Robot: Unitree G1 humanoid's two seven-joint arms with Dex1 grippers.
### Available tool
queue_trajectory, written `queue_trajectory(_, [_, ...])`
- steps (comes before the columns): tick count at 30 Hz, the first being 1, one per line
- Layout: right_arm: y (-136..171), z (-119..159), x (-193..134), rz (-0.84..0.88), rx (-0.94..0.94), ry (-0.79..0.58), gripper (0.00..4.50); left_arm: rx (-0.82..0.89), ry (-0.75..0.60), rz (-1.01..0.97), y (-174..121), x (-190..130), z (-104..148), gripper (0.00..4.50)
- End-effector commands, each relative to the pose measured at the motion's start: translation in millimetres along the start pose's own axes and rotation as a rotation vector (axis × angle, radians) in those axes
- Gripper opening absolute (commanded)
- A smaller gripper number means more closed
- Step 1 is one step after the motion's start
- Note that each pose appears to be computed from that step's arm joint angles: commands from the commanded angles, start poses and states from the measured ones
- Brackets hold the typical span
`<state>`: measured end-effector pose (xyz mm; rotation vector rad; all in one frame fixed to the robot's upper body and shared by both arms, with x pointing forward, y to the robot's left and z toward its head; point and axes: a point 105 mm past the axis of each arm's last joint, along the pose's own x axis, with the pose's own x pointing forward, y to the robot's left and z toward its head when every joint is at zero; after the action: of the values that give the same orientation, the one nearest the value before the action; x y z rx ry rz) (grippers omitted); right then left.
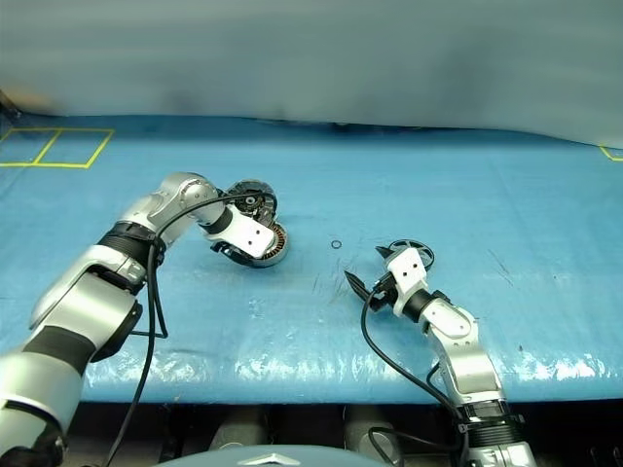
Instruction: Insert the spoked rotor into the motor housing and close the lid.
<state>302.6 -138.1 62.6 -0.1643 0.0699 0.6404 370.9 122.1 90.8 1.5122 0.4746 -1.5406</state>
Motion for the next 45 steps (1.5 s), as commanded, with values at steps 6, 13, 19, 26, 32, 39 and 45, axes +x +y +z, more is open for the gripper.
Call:
queue_trajectory(6, [-4,11,-3,-0.007,-0.013,-0.031,4.50,0.122,-0.072,-0.088,-18,0,39,2.20])
queue_trajectory(13, [-1,10,-1,0.004,-0.009,-0.026,4.50,0.137,-0.075,-0.116,-27,0,54,2.20])
queue_trajectory(19, [-1,10,-1,0.006,-0.009,-0.028,4.50,0.155,-0.076,-0.159,-37,6,63,2.20])
queue_trajectory(26, [-1,10,0,0.004,-0.010,-0.032,4.50,0.159,-0.073,-0.181,-44,9,62,2.20])
queue_trajectory(32, [0,11,2,0.009,-0.009,-0.037,4.50,0.169,-0.098,-0.147,-44,10,66,3.80])
queue_trajectory(39, [3,12,5,0.023,0.004,-0.046,4.50,0.161,-0.147,-0.134,-53,1,72,4.10])
queue_trajectory(45, [6,12,10,0.047,0.014,-0.049,4.50,0.162,-0.210,-0.073,-56,-14,80,4.10])
